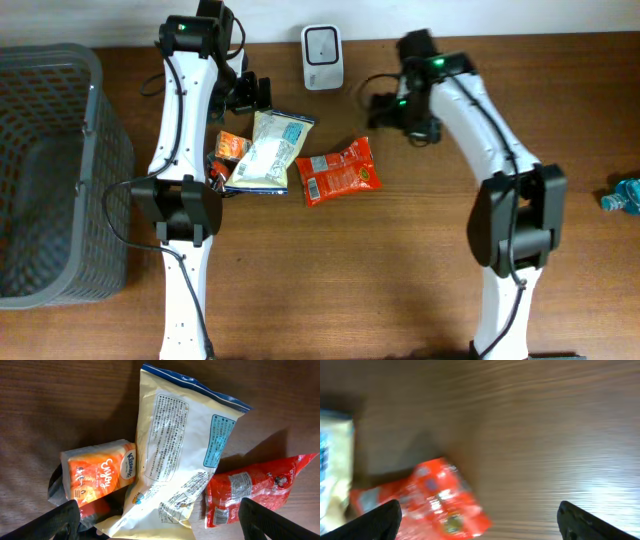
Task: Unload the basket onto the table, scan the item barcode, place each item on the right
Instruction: 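Raise the right gripper away from the red bag, then lower the right gripper onto the red bag and grasp it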
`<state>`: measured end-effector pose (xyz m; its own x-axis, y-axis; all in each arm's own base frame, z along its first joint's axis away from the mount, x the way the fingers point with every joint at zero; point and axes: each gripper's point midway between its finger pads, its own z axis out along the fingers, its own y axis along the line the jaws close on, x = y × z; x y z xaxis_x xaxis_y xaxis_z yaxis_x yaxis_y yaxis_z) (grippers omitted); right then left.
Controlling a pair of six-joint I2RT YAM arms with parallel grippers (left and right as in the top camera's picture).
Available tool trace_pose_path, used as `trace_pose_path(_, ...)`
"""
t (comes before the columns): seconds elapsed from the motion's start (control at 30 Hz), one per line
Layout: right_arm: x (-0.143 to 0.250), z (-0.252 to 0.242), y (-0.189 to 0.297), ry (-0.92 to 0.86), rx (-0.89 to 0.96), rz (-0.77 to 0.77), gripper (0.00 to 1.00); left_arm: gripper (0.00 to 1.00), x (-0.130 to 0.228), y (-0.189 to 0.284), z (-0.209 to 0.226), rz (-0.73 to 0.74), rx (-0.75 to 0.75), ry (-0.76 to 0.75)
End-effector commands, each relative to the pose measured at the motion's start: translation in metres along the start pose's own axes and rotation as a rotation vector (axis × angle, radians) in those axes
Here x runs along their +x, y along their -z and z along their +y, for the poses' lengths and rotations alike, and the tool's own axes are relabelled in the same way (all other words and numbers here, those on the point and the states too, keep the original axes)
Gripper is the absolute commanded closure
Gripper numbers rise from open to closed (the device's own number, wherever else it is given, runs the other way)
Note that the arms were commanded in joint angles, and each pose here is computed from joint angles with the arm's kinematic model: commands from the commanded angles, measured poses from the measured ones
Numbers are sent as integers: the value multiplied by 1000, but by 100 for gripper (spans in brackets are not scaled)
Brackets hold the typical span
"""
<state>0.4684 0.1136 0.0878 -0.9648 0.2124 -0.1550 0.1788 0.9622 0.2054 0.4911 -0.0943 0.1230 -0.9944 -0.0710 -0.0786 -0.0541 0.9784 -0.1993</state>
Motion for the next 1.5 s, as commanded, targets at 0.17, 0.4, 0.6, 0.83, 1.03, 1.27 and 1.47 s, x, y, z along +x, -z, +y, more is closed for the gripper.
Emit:
trace_pose_path(0.17,-11,-57,16,-114,41,11,2,1,-5,4,-2,-29,0,-13)
trace_pose_path(0.4,-10,-51,12,-106,21,16,1,1,8,1,-41,34,170,-20)
trace_pose_path(0.6,41,16,-53,276,-165,120,1,1,19,-38,-42,57,-105,-124)
trace_pose_path(0.83,41,46,-73,399,-253,51,1,1,16,-38,-30,48,-164,-118)
trace_pose_path(1.03,57,73,-65,529,-409,77,5,1,12,-37,-13,46,-168,-4)
trace_pose_path(1.27,79,64,-103,569,-349,166,27,1,24,-54,-3,114,-206,1)
trace_pose_path(1.47,65,60,-89,466,-323,152,96,1,26,-61,9,128,-269,-1)
